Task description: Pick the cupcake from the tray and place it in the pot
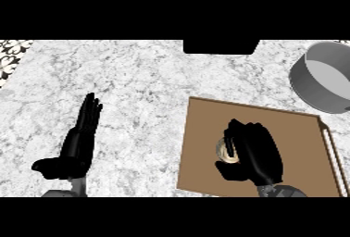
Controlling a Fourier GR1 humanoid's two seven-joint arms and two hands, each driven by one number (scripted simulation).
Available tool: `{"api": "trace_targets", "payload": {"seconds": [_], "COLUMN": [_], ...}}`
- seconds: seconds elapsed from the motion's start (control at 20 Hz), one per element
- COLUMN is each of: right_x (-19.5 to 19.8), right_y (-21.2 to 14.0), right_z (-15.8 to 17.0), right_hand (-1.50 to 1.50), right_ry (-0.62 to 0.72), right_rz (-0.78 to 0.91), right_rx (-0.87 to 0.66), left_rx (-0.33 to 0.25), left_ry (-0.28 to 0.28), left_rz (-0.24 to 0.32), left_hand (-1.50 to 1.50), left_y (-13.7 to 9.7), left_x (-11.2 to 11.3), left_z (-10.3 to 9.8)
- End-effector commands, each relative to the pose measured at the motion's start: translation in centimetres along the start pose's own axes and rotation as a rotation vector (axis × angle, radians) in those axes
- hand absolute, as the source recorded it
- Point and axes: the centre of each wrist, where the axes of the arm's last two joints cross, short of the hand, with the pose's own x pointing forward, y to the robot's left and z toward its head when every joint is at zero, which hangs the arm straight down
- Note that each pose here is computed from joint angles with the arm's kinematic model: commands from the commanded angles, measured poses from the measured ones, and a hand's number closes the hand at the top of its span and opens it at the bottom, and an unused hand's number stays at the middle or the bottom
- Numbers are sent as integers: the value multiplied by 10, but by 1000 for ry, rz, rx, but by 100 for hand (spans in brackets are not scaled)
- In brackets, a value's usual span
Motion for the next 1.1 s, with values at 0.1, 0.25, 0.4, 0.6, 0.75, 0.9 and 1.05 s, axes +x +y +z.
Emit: {"api": "trace_targets", "payload": {"seconds": [0.1,0.25,0.4,0.6,0.75,0.9,1.05], "right_x": [20,19,26,17,-17,-39,-69], "right_y": [-43,-69,-88,-125,-115,-132,-125], "right_z": [-10,-6,13,5,11,-5,-17], "right_hand": [150,150,150,150,150,150,150], "right_ry": [-108,-77,9,101,153,231,269], "right_rz": [-29,1,53,36,57,52,73], "right_rx": [-183,-263,-311,-385,-388,-399,-412], "left_rx": [21,27,24,20,35,27,3], "left_ry": [-5,-1,8,3,0,9,20], "left_rz": [-1,-15,-5,-8,-9,-3,16], "left_hand": [0,0,0,0,0,0,0], "left_y": [14,2,12,7,5,11,12], "left_x": [-4,8,2,16,1,-4,-2], "left_z": [-7,6,1,-7,-6,11,6]}}
